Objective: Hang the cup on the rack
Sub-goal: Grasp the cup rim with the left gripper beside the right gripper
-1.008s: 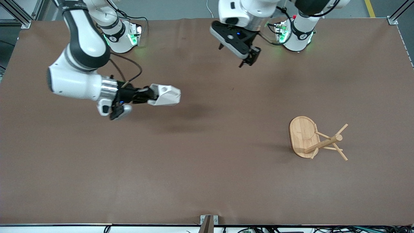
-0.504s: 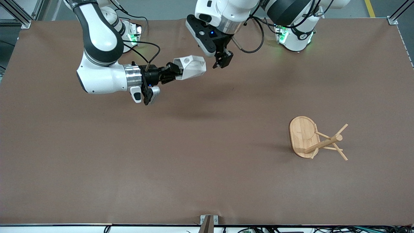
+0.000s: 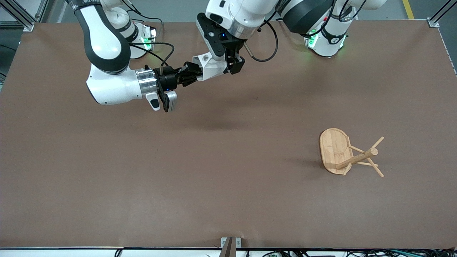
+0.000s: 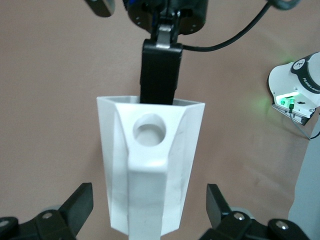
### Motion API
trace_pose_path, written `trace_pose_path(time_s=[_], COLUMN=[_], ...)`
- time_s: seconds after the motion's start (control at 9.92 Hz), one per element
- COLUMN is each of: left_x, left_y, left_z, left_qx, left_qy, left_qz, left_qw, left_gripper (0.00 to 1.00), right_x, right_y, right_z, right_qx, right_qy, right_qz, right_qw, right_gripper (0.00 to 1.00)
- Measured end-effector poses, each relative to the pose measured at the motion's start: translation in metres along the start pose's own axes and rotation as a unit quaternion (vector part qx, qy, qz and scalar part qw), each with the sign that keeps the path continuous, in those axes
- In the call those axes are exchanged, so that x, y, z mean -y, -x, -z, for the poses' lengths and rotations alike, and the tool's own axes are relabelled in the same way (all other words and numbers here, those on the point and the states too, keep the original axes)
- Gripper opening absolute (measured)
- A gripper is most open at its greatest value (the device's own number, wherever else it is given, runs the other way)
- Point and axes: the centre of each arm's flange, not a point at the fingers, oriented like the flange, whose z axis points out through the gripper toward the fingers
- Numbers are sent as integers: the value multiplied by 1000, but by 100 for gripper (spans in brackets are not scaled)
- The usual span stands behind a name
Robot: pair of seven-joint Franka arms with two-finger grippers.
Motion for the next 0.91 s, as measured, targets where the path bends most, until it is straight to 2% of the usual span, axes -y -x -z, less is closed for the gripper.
trace_pose_path(time_s=[0.61,0.71,0.91], left_x=[1,1,3], left_y=[-2,-2,-2], left_z=[-11,-11,-11], left_qx=[6,6,5], left_qy=[6,7,6], left_qz=[0,0,1], left_qw=[1000,1000,1000], left_gripper=[98,89,76], right_x=[3,3,2], right_y=[0,1,1], right_z=[-1,-1,-1], right_qx=[0,2,4], right_qy=[-15,-16,-17], right_qz=[-1,-1,0], right_qw=[1000,1000,1000], right_gripper=[4,4,4])
